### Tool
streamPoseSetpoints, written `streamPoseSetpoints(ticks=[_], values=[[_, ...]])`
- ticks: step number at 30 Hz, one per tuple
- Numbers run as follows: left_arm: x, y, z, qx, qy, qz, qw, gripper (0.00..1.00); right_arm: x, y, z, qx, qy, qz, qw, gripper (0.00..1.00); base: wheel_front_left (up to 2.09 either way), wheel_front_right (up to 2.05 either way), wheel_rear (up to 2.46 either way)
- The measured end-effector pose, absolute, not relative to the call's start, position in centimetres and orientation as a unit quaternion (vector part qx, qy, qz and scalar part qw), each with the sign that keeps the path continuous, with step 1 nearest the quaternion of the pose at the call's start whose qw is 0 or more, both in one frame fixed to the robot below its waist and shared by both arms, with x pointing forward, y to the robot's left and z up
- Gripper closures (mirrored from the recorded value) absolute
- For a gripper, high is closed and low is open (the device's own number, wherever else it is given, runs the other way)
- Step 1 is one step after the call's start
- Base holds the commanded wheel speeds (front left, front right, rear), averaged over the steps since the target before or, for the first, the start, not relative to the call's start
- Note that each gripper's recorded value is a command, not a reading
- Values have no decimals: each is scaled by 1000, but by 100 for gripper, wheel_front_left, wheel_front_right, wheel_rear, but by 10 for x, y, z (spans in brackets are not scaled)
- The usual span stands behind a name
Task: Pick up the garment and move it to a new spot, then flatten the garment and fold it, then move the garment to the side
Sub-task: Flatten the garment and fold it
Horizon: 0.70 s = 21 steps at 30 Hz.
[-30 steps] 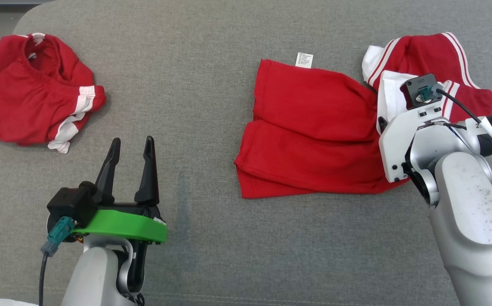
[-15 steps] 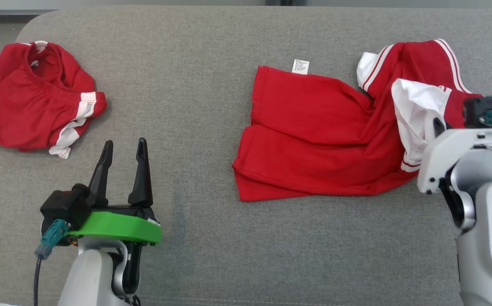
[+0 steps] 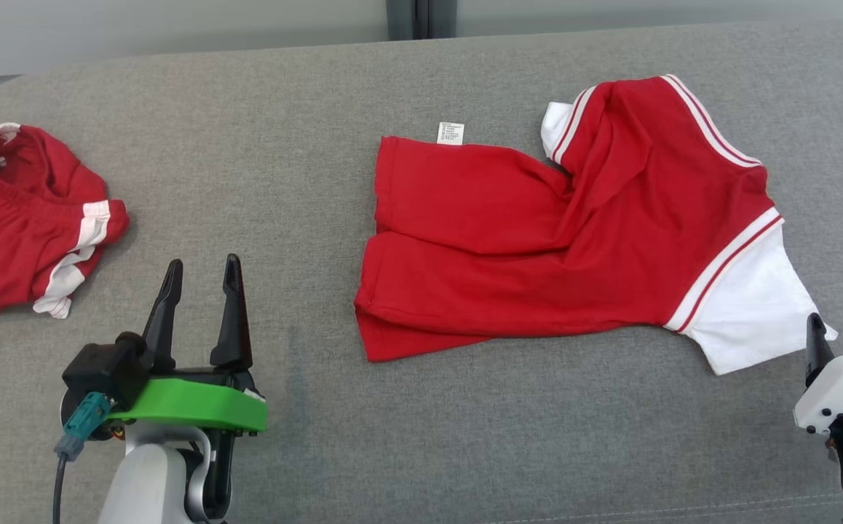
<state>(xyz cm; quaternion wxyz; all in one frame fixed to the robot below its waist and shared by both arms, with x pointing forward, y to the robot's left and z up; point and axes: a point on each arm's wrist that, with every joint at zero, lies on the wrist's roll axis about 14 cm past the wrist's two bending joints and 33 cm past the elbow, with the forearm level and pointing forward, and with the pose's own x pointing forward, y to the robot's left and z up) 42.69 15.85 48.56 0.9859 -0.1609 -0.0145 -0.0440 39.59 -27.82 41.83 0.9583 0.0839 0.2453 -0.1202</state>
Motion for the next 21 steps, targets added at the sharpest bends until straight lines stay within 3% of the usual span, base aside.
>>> streamPoseSetpoints(ticks=[3, 6, 13, 16, 21], values=[[425, 154, 489, -164, -17, -50, 985, 0, 391, -284, 428, 74, 221, -128, 964, 0, 0, 0, 0], [419, 150, 489, -169, -16, -55, 984, 0, 396, -282, 460, 45, 144, -119, 981, 0, 0, 0, 0], [405, 156, 487, -170, -12, -46, 984, 0, 407, -234, 500, -7, 27, -44, 999, 0, 0, 0, 0], [398, 160, 486, -160, -12, -41, 986, 0, 407, -201, 495, -23, 11, 6, 1000, 0, 0, 0, 0], [389, 167, 492, -145, -20, -34, 989, 0, 405, -183, 489, -13, 7, 31, 999, 0, 0, 0, 0]])
